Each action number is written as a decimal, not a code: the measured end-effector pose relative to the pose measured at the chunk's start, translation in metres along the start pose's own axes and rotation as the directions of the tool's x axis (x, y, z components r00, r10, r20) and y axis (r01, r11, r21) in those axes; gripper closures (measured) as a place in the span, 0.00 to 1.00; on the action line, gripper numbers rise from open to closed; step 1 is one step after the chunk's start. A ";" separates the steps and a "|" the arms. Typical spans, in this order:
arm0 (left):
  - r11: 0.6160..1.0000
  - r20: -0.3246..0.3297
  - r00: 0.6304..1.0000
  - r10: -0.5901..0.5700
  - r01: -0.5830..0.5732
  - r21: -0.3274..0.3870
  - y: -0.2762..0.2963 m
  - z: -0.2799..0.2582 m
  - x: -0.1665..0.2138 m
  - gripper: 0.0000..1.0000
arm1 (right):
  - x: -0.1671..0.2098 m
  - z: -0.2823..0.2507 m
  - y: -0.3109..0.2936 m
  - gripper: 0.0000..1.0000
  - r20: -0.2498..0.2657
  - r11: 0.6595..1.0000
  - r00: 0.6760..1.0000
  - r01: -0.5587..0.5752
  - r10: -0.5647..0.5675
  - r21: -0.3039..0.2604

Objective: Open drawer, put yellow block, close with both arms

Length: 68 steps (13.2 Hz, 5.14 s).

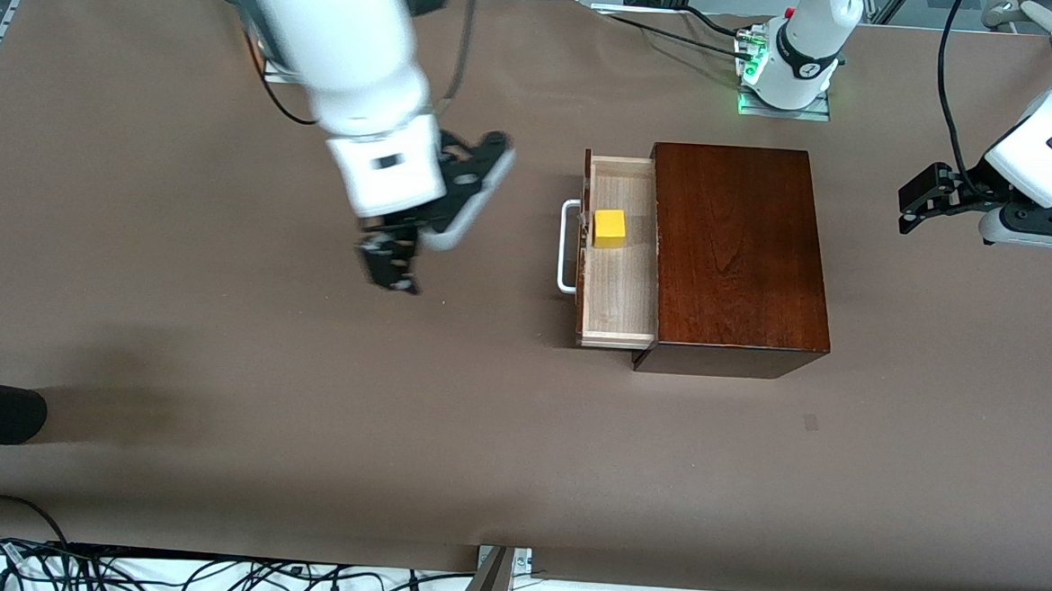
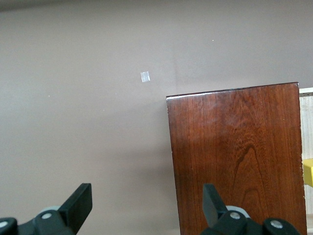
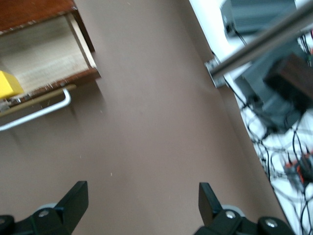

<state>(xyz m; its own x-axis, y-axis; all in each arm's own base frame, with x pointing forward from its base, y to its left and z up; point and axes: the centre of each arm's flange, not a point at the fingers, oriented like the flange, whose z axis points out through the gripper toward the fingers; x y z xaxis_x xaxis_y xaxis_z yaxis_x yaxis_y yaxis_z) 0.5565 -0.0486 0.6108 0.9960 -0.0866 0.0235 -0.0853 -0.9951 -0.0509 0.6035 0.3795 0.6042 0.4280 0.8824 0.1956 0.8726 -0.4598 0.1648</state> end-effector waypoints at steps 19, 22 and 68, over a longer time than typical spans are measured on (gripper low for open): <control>0.572 0.070 0.591 0.804 -0.735 -0.365 0.299 0.087 -0.038 0.00 | -0.307 -0.041 0.132 0.00 0.220 0.659 0.644 -0.752 0.732 0.011; 0.459 0.039 0.484 0.874 -0.799 -0.387 0.365 0.105 -0.043 0.00 | -0.305 -0.041 0.131 0.00 0.223 0.671 0.654 -0.741 0.723 -0.003; 0.237 0.168 0.222 0.960 -0.969 -0.074 0.389 0.162 0.000 0.00 | -0.303 -0.034 0.125 0.00 0.264 0.700 0.679 -0.714 0.685 0.021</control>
<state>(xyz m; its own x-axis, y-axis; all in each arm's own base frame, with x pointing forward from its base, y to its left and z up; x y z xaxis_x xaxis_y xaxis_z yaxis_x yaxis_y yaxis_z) 0.5273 -0.4281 0.4288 0.1442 -0.9667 -0.2114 -0.9870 -0.1558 0.0394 0.5748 0.0516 0.5985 0.9506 0.3102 -0.0093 0.3095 -0.9499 -0.0444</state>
